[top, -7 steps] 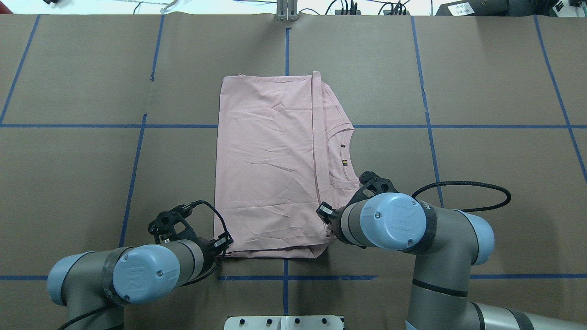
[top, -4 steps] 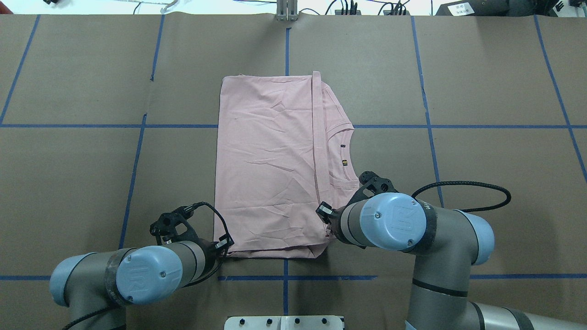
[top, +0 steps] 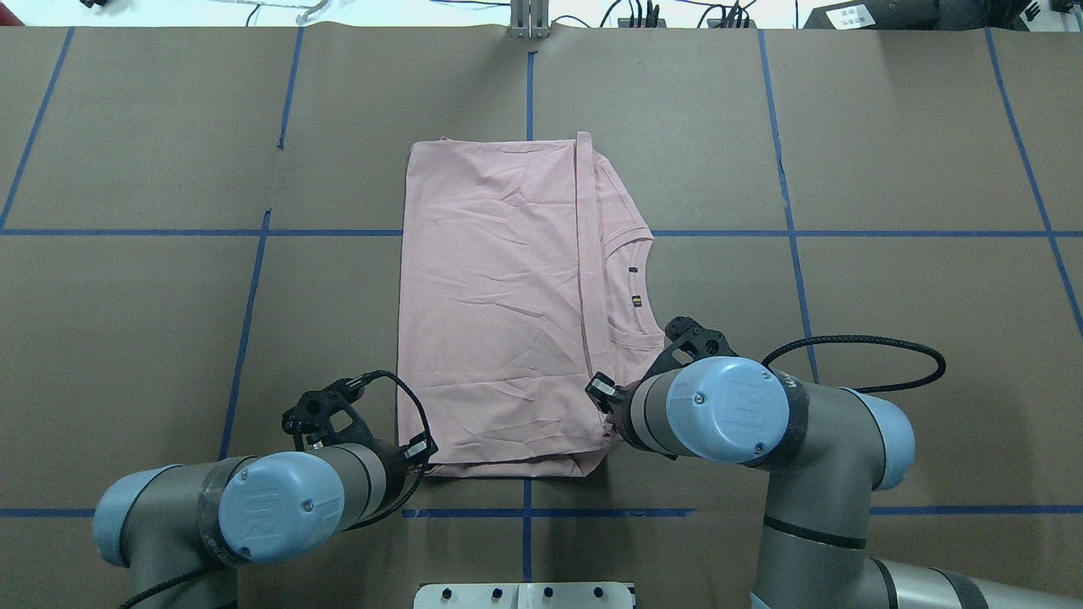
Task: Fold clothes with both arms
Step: 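Grasp the shirt's two near corners with the left and right grippers, then lift both near corners and fold them over toward the far edge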
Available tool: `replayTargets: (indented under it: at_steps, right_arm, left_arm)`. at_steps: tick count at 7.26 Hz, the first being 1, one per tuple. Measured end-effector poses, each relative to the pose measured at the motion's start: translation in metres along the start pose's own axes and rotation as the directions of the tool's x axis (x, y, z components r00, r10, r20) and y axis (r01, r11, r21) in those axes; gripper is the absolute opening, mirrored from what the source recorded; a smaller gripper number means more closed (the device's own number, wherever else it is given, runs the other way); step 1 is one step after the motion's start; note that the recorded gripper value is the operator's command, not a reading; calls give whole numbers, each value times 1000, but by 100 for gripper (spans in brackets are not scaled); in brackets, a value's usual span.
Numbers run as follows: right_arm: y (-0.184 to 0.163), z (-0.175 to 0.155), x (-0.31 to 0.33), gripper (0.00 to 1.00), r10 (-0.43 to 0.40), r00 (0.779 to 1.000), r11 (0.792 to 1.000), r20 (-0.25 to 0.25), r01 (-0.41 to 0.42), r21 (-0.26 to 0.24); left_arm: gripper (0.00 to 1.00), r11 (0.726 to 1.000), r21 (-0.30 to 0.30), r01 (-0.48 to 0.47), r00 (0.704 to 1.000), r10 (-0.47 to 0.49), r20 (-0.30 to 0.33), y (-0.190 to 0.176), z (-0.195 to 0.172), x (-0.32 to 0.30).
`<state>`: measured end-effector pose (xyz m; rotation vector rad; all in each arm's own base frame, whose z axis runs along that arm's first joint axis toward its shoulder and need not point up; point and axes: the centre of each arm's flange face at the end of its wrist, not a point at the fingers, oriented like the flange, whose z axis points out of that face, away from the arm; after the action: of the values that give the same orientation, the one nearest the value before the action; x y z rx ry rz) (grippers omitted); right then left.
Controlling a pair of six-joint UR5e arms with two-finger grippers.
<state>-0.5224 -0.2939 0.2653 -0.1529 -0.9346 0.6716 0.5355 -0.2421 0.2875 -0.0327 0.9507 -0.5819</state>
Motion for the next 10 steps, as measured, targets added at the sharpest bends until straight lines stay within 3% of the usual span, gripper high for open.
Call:
replayTargets:
  at_steps: [3,4,7,10]
  right_arm:
    - [12,-71,31,0,71,996,995,57,-67,-68]
    - [3,-83,26,0,109,991,992,82,-104,-64]
    - [-84,-65,-61,0,185,972,979,145,-195,54]
    - [-158,-45,-111,0,218,970,967,109,-230,111]
  left_arm:
    - [0,998,-63,10,995,-16,-94,-3,-95,22]
    - [0,999,-45,20,993,-25,-120,-24,-113,37]
    - [0,990,139,32,989,-11,-150,-147,-88,128]
    - [0,974,225,-9,992,37,-123,-215,-32,162]
